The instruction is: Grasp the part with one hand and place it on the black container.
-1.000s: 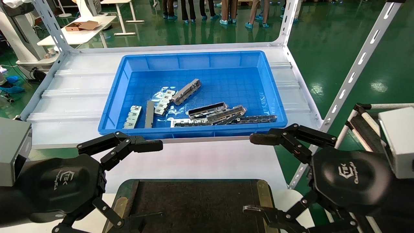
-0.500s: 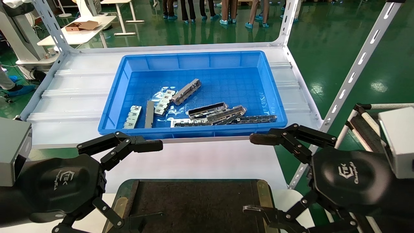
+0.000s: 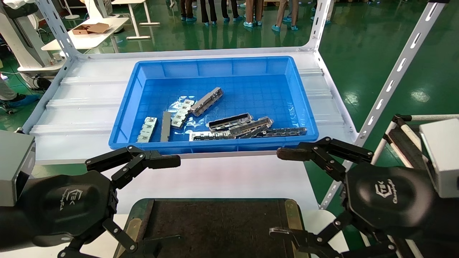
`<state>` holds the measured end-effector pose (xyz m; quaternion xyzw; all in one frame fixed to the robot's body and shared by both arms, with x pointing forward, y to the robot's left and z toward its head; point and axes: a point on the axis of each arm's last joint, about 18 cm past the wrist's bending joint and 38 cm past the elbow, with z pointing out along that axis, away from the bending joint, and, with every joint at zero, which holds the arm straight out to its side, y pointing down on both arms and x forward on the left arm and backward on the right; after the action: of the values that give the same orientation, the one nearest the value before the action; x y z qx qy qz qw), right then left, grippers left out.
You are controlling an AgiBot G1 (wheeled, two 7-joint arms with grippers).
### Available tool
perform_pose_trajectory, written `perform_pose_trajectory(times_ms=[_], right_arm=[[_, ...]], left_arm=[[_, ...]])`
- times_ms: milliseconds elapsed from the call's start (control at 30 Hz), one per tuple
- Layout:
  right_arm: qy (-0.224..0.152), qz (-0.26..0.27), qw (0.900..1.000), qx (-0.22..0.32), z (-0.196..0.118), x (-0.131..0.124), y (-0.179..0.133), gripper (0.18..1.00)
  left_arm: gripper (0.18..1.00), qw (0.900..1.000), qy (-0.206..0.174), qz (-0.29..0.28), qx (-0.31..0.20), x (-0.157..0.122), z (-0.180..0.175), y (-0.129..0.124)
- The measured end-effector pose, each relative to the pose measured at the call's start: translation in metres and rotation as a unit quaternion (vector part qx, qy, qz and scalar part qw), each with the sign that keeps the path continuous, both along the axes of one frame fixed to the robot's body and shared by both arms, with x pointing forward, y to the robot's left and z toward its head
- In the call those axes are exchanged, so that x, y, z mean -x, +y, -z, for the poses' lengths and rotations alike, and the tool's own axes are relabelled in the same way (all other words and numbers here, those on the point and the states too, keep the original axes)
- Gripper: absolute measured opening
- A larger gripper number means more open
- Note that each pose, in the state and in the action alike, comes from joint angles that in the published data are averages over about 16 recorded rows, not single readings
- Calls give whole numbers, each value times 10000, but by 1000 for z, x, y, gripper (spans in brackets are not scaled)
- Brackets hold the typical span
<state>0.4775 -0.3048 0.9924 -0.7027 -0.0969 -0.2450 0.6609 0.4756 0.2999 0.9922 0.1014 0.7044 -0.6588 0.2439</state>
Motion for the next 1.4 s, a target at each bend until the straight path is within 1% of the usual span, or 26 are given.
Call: perform_pose_trajectory(times_ms=[433, 700, 900, 1067, 1400], right_arm=[[0, 0, 10000, 0, 0, 0, 0, 1001], [0, 0, 10000, 0, 0, 0, 0, 1001], [0, 0, 10000, 0, 0, 0, 0, 1001], [0, 0, 10000, 0, 0, 0, 0, 1001], [0, 0, 10000, 0, 0, 0, 0, 1001]], left_arm=[[1001, 9999, -43, -62, 68, -5, -3, -1], [1001, 9993, -162, -288, 164, -22, -7, -7], [1001, 9976, -274, -586, 244, -44, -12, -15], [1001, 9948, -328, -907, 328, -68, -15, -23], [1001, 9844, -311, -1659, 489, -126, -21, -34]])
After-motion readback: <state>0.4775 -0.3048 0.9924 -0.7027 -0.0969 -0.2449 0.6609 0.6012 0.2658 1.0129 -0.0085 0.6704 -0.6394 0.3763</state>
